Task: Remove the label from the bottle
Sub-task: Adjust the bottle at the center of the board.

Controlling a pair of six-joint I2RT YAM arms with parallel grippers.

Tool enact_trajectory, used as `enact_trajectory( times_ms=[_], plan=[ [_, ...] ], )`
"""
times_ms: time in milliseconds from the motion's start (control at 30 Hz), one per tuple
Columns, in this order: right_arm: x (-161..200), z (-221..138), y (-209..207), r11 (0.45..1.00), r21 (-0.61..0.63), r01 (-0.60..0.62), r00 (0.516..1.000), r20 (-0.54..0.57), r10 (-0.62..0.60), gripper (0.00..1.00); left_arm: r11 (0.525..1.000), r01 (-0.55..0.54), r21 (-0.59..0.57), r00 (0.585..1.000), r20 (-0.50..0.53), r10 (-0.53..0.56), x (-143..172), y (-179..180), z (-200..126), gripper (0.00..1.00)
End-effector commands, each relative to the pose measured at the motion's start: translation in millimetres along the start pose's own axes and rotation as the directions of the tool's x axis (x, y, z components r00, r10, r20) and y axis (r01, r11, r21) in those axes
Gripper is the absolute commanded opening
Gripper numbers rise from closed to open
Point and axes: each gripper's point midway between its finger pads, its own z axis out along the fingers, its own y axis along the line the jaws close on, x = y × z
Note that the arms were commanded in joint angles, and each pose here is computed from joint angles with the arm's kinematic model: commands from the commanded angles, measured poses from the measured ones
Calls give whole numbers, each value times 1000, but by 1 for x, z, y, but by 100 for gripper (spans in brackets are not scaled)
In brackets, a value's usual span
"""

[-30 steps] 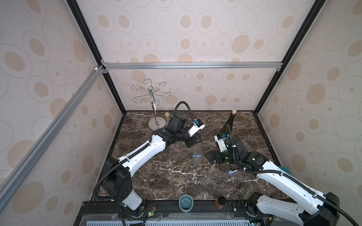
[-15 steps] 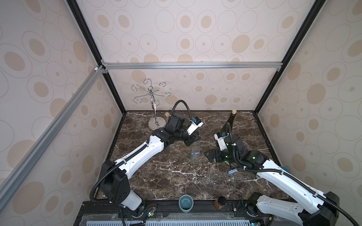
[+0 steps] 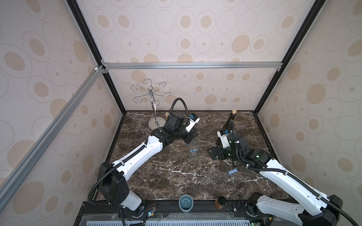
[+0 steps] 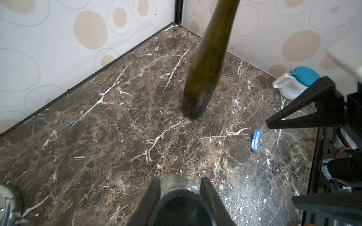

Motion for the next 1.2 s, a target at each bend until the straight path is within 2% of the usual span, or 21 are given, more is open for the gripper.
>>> enact_trajectory(
  times_ms=[0, 233, 367, 467, 600, 900, 1167],
  plan=[
    [-5, -10, 2, 1000, -28, 2, 1000, 12, -1, 96, 995, 64, -82, 984, 170, -49, -56, 9, -35, 7],
    [-3, -6, 5, 996, -86, 6, 1000, -25, -9, 93, 958, 149, -243, 971, 220, -95, -64, 16, -51, 4],
    [-5, -1, 12, 991, -130, 6, 1000, -24, -9, 90, 905, 228, -358, 960, 239, -147, -60, 16, -56, 4],
    [-4, 2, 13, 990, -139, 8, 999, -34, -12, 90, 870, 306, -388, 942, 253, -218, -50, 16, -53, 3],
    [-1, 6, 13, 990, -143, 2, 999, -52, -10, 89, 830, 338, -443, 933, 271, -235, -41, 12, -51, 2],
    [-1, 9, 11, 991, -137, -1, 1000, -27, -3, 88, 833, 350, -429, 932, 246, -265, -18, 4, -32, 2],
    [2, 12, 10, 991, -134, 3, 999, -48, -9, 87, 838, 370, -400, 925, 244, -292, -3, -3, -21, 4]
  ],
)
